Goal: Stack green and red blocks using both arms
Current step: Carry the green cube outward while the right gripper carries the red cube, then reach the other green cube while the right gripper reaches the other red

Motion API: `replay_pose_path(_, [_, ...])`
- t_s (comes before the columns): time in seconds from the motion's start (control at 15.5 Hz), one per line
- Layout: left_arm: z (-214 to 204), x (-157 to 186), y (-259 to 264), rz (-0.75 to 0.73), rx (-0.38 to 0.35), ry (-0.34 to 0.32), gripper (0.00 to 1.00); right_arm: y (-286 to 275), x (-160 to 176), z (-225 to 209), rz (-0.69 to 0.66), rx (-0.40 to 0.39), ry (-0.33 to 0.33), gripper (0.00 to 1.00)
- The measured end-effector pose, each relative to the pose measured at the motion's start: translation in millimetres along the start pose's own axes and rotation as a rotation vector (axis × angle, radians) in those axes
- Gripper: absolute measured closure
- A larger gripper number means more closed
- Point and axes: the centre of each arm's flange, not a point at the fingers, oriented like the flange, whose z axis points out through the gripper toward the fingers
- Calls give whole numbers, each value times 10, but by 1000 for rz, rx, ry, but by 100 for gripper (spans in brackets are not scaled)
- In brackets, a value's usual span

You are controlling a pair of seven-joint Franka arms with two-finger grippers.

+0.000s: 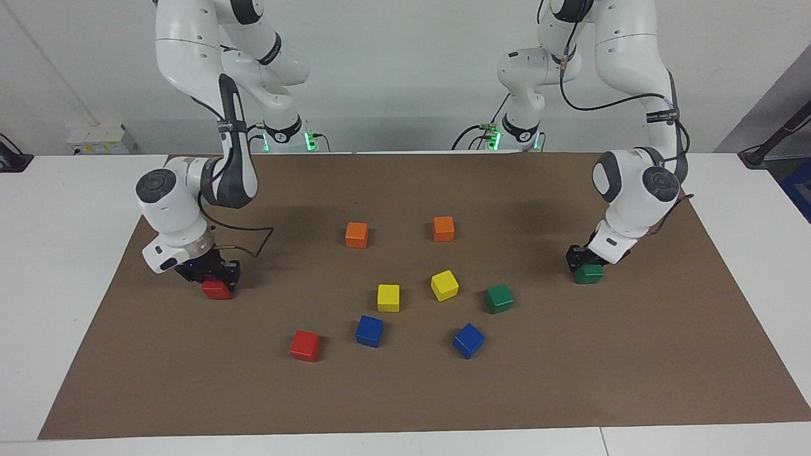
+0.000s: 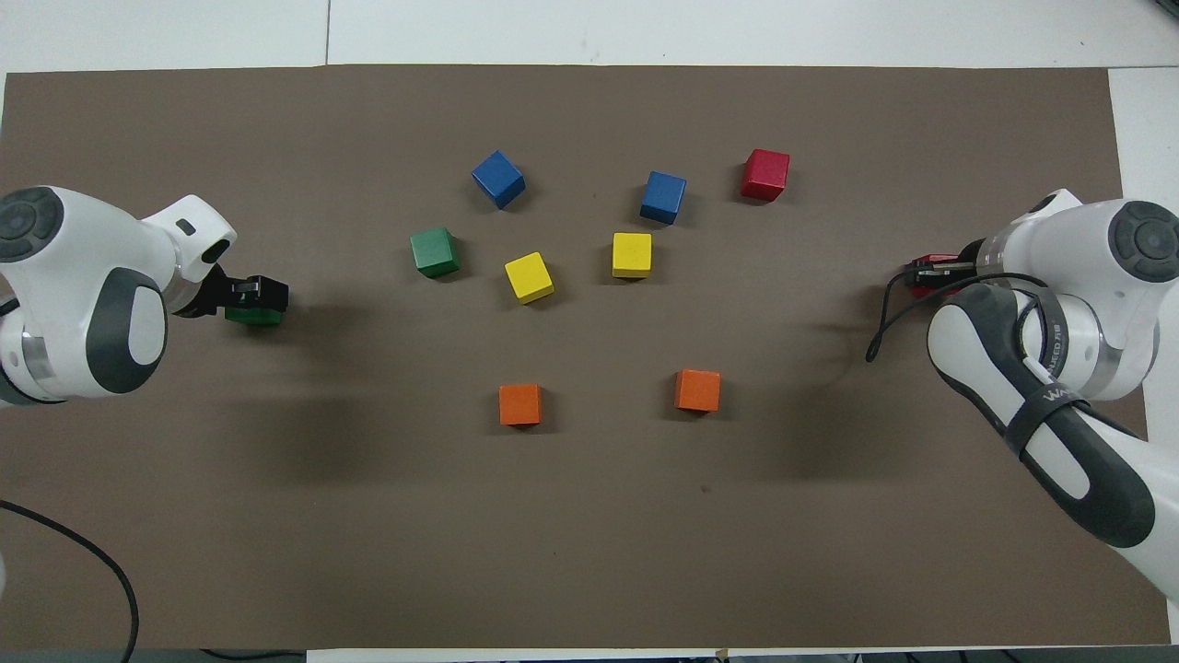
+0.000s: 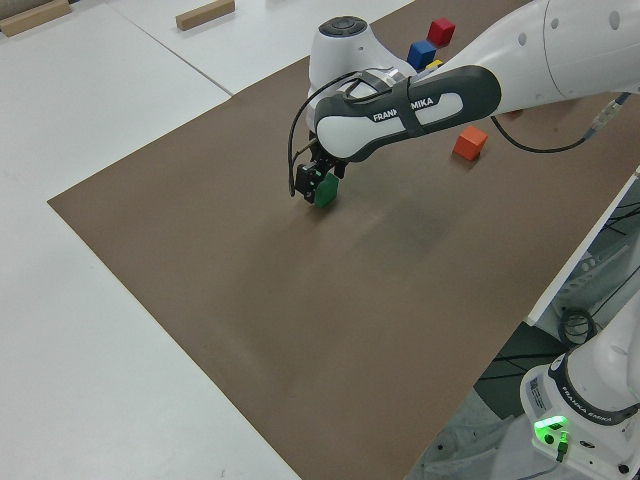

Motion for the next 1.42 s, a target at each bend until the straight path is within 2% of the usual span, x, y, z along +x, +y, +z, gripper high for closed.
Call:
replay_pose_path(0.06, [-179,77,28,-28,-1,2,0,-7,4,-3,-1,0,4,34])
replay_pose_path(0.13, [-362,154,109,-71,-2,10,0,-10,8,-6,-2,0,6,29])
replay_pose_path(0.26, [-635,260,524,-147,-7,28,0,-10,11,-9,-2,0,8,7])
replay_pose_path(0.32, [-702,280,797,-178,-9,31,0,-11,14,-12,-2,0,9,0])
replay_pose_path(0.52, [-689,334,1612,-279,-20,33,0,-67,99,-112,-11,1,20,0])
replay_pose_path(0.65, [-527,390,2058,-345,-21,24,0,-250,250,-343,-18,8,-14,0])
replay_pose_path(0.78, [-316,433,2325,-350,-2,31,0,-583,464,-740,8,13,-45,0])
replay_pose_path(0.97, [-101,480,2364,-347,1,50,0,-1145,696,-1130,44,18,-44,0])
replay_pose_path(1.23, [83,449,2359,-344,-9,66,0,-1634,1016,-917,121,6,-79,0])
replay_pose_path(1.42, [294,370,2356,-339,-19,78,0,-1937,1319,-694,154,5,-65,0])
